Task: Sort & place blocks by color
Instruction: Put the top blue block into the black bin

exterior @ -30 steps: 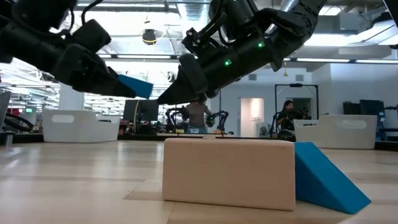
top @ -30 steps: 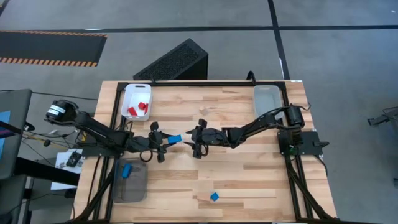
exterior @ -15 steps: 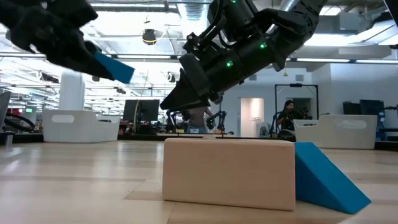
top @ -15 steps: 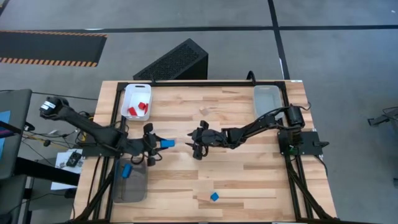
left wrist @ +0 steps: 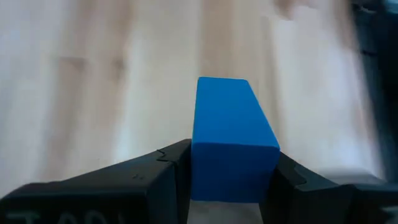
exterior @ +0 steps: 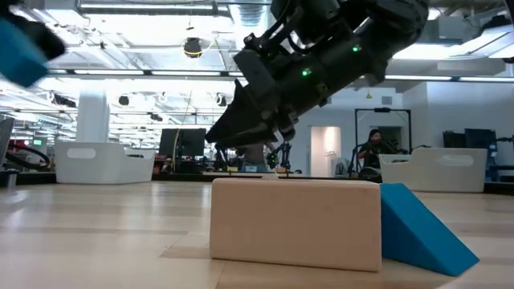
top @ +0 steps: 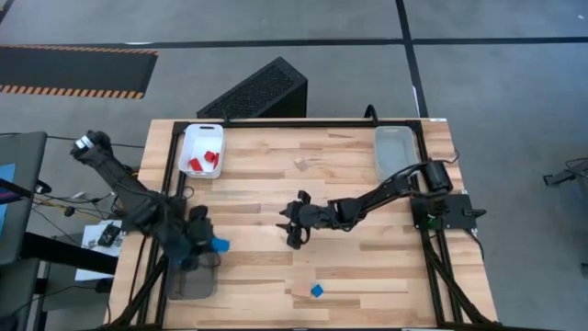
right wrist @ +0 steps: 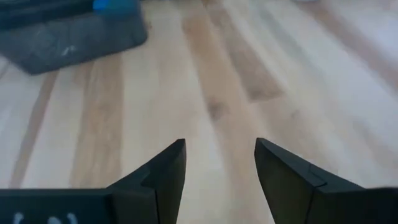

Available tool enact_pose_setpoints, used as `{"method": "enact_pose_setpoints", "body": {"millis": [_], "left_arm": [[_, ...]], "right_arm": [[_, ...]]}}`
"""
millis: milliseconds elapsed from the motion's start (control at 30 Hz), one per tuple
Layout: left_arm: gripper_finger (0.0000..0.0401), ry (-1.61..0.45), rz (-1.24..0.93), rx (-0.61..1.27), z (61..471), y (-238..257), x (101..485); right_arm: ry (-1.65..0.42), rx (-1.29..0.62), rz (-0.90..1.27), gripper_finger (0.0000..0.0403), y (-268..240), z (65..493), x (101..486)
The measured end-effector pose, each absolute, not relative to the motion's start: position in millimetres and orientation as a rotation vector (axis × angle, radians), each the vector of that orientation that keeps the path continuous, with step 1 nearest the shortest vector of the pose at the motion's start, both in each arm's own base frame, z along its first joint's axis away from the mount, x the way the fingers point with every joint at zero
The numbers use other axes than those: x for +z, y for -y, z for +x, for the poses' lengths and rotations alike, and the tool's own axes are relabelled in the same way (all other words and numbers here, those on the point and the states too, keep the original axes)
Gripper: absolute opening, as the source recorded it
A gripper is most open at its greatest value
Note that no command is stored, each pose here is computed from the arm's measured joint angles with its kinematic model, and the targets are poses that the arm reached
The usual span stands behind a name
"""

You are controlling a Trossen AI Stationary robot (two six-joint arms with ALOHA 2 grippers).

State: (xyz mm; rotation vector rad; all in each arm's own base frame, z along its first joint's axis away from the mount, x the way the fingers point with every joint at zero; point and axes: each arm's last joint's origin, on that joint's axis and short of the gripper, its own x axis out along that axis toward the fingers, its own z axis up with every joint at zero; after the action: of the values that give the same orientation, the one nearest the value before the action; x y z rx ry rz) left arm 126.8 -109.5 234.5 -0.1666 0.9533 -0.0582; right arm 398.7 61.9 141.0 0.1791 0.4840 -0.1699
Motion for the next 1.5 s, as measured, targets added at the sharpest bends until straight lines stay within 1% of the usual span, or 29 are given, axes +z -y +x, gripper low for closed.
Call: {"method": "enact_pose_setpoints", "body": {"millis": [100, 267, 467, 600, 833, 933, 1033, 1167, 1267, 1367, 1500], "left_arm": [[0.0105, -1.009, -0.209, -0.126, 115.9, 119.9, 233.5], [0.0105, -1.1, -0.281, -0.105, 98.8, 128.8, 229.4], [0.0108, -1.236, -0.31, -0.017, 88.1, 138.3, 205.5], [0.0119, -1.361, -0.29, 0.048, 88.3, 144.8, 186.9], [0.0115, -1.524, -0.258, 0.097, 91.2, 153.7, 168.3], [0.0135, -1.535, -0.244, 0.097, 93.6, 153.8, 166.4], [0.0167, -1.539, -0.23, 0.093, 96.5, 150.5, 166.5], [0.0209, -1.539, -0.216, 0.094, 99.7, 146.4, 167.2], [0.0232, -1.543, -0.207, 0.101, 99.8, 145.1, 167.1], [0.0241, -1.554, -0.197, 0.137, 98.9, 143.6, 170.3], [0.0239, -1.547, -0.164, 0.197, 99.6, 143.4, 185.8]], "right_arm": [[-0.522, -0.156, 0.206, 0.021, -75.5, 394.4, 137.8], [-0.548, -0.194, 0.198, 0.0202, -100.1, 385.5, 134.2], [-0.575, -0.224, 0.22, 0.0194, -114.7, 378.1, 130.7], [-0.58, -0.216, 0.219, 0.0193, -119.2, 377.7, 131.9], [-0.662, -0.268, 0.19, 0.0193, -132.4, 378.2, 140.9], [-0.7, -0.317, 0.183, 0.0193, -140.9, 373.1, 141.9], [-0.717, -0.35, 0.186, 0.0193, -150.5, 366.6, 141.5], [-0.728, -0.362, 0.207, 0.0193, -160.0, 359.9, 139.9], [-0.732, -0.363, 0.208, 0.0193, -164.1, 357.1, 139.4], [-0.735, -0.364, 0.21, 0.0193, -164.8, 356.4, 139.2], [-0.74, -0.358, 0.199, 0.0193, -166.3, 355.4, 139.0]]}}
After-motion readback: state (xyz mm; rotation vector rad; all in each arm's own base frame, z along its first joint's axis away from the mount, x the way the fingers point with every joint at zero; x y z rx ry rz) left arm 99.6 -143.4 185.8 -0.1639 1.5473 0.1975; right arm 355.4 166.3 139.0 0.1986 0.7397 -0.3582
